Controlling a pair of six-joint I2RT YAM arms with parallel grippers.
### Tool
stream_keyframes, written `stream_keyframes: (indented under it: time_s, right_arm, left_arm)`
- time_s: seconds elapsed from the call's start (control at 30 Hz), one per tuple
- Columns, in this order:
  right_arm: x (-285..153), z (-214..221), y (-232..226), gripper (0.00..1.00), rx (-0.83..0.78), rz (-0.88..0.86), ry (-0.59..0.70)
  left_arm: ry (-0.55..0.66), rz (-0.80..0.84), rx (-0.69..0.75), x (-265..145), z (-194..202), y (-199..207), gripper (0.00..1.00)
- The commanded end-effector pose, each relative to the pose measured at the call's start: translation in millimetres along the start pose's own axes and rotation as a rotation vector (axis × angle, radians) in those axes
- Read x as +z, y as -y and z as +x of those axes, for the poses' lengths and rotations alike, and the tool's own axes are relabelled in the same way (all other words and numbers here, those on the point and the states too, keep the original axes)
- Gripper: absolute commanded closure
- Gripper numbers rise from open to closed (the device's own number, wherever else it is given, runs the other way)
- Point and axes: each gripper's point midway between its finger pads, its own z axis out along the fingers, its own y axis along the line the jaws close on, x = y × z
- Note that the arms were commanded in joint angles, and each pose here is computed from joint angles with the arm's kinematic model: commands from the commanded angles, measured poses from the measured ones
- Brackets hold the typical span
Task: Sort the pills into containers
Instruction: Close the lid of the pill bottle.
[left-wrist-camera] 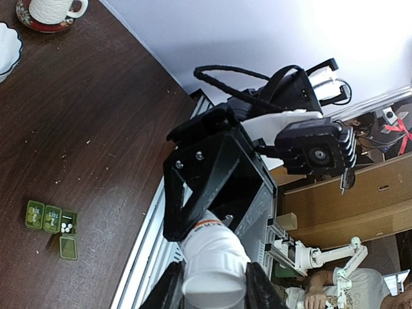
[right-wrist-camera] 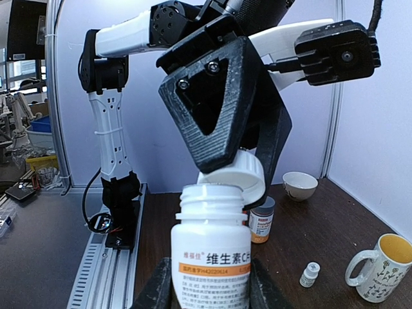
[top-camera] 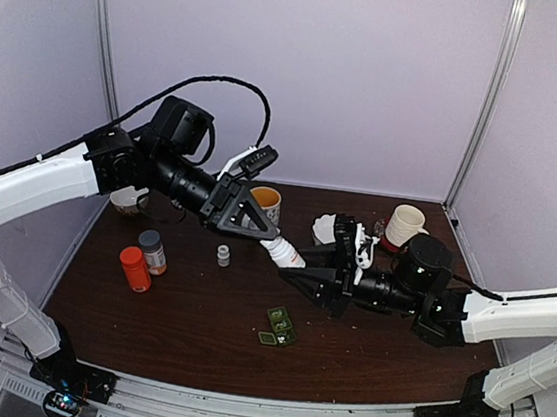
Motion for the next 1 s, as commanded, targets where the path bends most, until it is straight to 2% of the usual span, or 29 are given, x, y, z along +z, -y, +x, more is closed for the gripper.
stream_keyframes:
  time_s: [0.0,0.2,0.33,0.47,0.73,0.97]
  right_arm:
    - [8.3,-11.0,2.6,1.00,-0.012,-0.005,0.003]
    - [13.1,-0.1,7.1,1.00,-0.045,0.010,-0.075]
    - [16.0,5.7,9.7,1.00,-0.050,0.017,-0.106]
    - [16.7,2.1,13.2,1.00,-0.032,0.038,-0.091]
    - [17.9,-3.2,19.3,1.00,0.047,0.073,-0.052]
    - [19.5,-9.6,20.8,1.00,0.082,0.075,-0.018]
  left_arm:
    - [-0.004,0.020,0.045,1.1,4.8,8.8,0.74]
    - [-0.048,-0.060,0.012,5.9,13.9,-10.2,0.74]
    - [-0.066,-0.047,0.020,10.1,17.3,-7.9,0.74]
    - [-0.049,-0.005,0.052,9.6,13.1,4.3,0.74]
    - [-0.048,0.002,0.064,11.1,13.8,4.3,0.73]
    - [-0.041,-0.007,0.072,12.4,12.6,1.4,0.68]
